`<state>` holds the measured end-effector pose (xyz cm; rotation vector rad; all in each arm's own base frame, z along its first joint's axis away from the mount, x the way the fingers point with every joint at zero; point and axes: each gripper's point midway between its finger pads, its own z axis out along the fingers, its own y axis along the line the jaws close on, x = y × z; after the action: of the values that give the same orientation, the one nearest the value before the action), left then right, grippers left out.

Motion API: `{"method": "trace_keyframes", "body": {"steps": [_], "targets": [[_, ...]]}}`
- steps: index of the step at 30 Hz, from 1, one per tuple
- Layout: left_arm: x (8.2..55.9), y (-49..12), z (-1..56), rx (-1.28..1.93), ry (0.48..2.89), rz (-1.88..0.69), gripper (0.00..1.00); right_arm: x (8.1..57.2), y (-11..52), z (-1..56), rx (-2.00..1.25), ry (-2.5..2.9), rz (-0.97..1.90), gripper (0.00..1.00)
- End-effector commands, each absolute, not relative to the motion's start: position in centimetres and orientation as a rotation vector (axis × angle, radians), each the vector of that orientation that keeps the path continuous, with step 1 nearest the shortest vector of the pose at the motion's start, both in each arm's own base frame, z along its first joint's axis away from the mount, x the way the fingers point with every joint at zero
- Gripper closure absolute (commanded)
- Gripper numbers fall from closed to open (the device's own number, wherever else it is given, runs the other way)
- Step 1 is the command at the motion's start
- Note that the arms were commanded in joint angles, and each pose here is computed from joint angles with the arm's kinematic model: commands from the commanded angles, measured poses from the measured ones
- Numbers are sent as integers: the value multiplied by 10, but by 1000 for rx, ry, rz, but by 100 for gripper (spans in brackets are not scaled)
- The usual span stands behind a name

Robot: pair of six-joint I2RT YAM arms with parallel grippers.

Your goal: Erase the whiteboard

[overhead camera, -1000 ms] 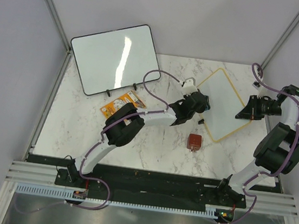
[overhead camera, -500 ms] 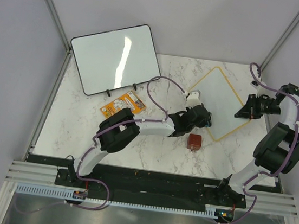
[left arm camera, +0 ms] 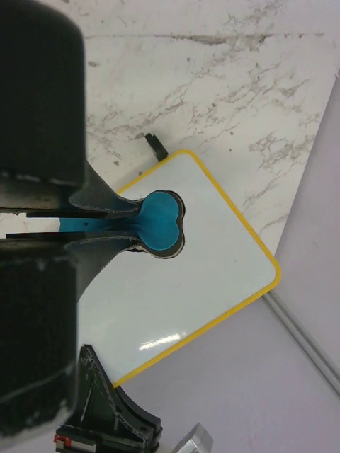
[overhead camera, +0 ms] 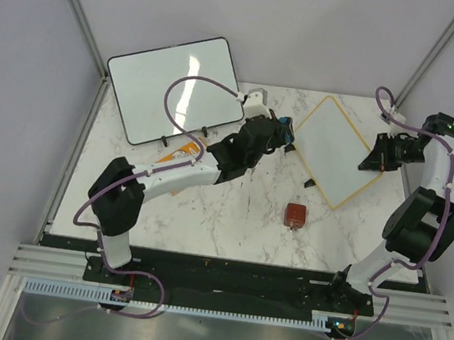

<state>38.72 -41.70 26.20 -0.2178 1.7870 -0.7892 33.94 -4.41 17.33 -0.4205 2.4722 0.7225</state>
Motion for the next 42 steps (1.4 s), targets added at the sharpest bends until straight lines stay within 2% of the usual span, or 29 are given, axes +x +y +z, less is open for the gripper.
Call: {"method": "trace_keyframes", "body": {"steps": [1,18,29,30,31,33,34,36,42], "targets": [[379,-393,257,-155,1796,-671,98,363,-48,202,-424,2369,681,100],[353,-351,209,-138,1871,-562,98,392,-26,195,-329,2279,821,100],[342,-345,198,-124,1894,-551,98,395,-28,156,-287,2304,799,100],[341,-345,197,-117,1896,-549,98,393,-28,152,-294,2313,791,96],[341,-345,199,-115,1894,-549,98,390,-29,148,-299,2322,784,86],[341,-343,201,-109,1889,-545,98,388,-30,144,-308,2331,772,74],[340,-343,202,-108,1888,-545,98,386,-29,143,-318,2332,765,65],[339,-340,206,-102,1881,-542,98,388,-32,141,-307,2339,753,58],[334,-331,210,-89,1880,-529,98,399,-34,141,-277,2337,776,50]]}}
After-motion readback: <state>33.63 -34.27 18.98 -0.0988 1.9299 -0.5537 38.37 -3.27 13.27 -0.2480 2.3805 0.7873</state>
